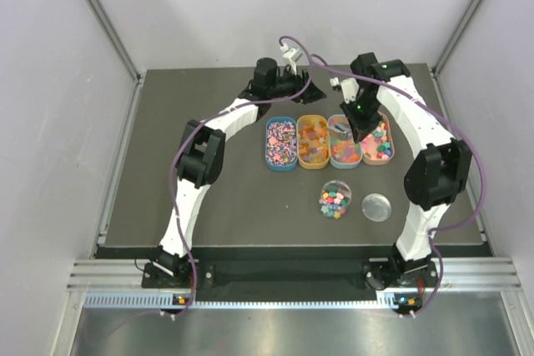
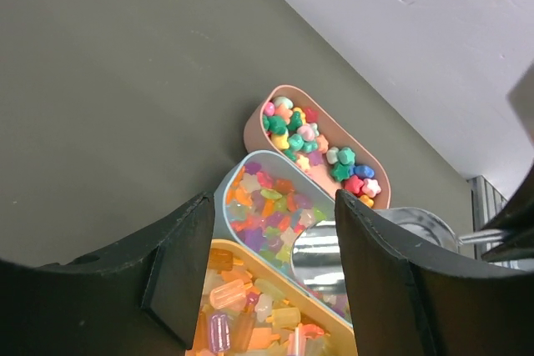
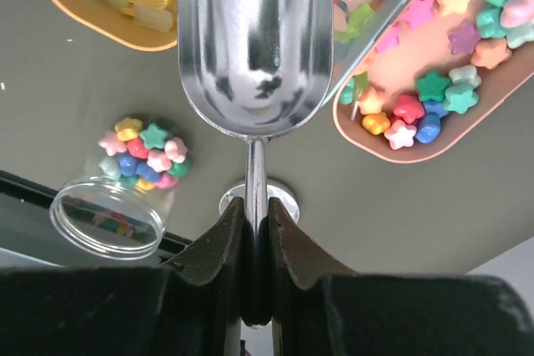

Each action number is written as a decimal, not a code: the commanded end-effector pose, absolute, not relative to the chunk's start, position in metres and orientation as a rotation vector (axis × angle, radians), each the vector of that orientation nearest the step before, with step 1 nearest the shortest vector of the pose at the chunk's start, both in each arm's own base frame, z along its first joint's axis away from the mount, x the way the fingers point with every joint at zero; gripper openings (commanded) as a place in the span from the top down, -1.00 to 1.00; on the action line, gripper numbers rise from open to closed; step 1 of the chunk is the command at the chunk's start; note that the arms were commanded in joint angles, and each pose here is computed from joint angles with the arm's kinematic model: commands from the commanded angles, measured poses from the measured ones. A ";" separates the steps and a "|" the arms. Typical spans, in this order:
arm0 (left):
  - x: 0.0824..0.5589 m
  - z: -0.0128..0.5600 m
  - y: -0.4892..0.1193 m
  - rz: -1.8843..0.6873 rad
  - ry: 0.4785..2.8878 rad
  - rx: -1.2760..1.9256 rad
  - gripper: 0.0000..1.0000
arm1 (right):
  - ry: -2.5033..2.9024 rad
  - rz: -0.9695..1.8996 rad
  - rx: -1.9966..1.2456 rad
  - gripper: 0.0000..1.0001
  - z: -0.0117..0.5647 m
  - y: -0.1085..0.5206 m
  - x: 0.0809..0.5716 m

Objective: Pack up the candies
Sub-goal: Scoop the fake candies from the storage box, then place the fake candies in the packing bottle, then adjust the spatula.

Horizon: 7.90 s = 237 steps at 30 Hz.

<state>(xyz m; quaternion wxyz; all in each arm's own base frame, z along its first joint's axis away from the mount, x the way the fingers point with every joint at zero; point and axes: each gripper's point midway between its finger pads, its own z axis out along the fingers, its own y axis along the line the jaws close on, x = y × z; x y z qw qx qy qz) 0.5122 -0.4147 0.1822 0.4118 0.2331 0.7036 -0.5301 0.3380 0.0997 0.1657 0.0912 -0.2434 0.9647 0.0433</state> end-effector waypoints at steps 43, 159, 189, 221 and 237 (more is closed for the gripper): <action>0.525 0.158 -0.450 -1.319 1.636 0.636 -0.29 | 3.055 -0.330 -1.104 1.00 0.129 0.051 0.306; 0.388 0.240 -0.347 -1.245 1.870 0.820 -0.22 | 2.106 -0.564 -2.130 1.00 0.195 -0.038 0.193; 0.386 0.226 -0.332 -1.182 1.931 0.792 -0.22 | 1.954 -0.705 -2.458 1.00 0.192 -0.001 0.206; 0.387 0.220 -0.325 -1.184 1.943 0.760 -0.21 | 1.853 -1.080 -2.538 1.00 0.217 -0.002 0.226; 0.386 0.232 -0.328 -1.213 1.915 0.774 -0.20 | 1.844 -1.098 -2.424 1.00 0.240 0.009 0.239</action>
